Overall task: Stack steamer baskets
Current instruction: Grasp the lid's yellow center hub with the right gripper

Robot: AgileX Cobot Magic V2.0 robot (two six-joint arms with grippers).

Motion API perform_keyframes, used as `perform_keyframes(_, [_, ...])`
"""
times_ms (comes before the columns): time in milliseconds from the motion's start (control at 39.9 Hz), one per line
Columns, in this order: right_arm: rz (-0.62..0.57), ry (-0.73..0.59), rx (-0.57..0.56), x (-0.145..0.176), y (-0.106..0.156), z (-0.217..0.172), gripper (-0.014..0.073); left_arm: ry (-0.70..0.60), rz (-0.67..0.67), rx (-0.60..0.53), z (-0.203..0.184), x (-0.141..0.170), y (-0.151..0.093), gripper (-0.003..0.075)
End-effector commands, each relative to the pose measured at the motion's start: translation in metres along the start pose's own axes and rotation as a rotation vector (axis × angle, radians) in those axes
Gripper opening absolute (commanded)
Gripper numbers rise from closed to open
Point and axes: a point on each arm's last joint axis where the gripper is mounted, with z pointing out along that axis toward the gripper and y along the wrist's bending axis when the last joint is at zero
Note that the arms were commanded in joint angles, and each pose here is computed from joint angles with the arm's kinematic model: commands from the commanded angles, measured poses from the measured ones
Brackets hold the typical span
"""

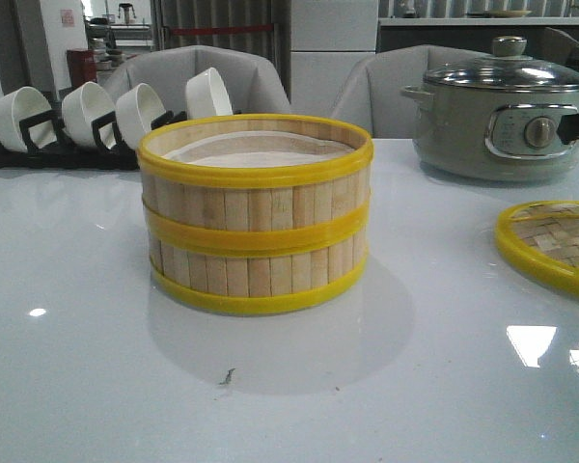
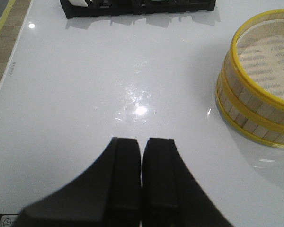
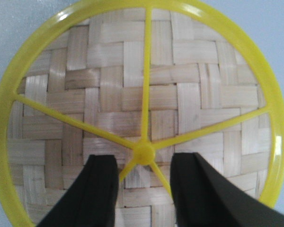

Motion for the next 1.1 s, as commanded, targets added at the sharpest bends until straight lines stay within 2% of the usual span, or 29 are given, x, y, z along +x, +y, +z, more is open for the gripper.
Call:
perform_keyframes(0, [-0.006,-0.145,0.003,-0.019,-0.003,-0.028,0.0414,-0.105,-0.01,0.006,-0.008,-0.012,0.001,0.0091])
perform_keyframes(777, [0.002,-0.14,0.001,-0.02,-0.004,-0.003,0.0406,-0.105,-0.01,0.006,-0.008,-0.012,0.001,0.0091])
perform_keyframes(852, [0.002,-0.14,0.001,-0.02,-0.004,-0.003,0.0363,-0.105,-0.01,0.006,-0.008,-0.012,0.001,0.0091])
perform_keyframes(1078, [0.002,-0.141,0.001,-0.02,-0.004,-0.003,0.0141,-0.105,-0.01,0.006,-0.008,-0.012,0.001,0.0091])
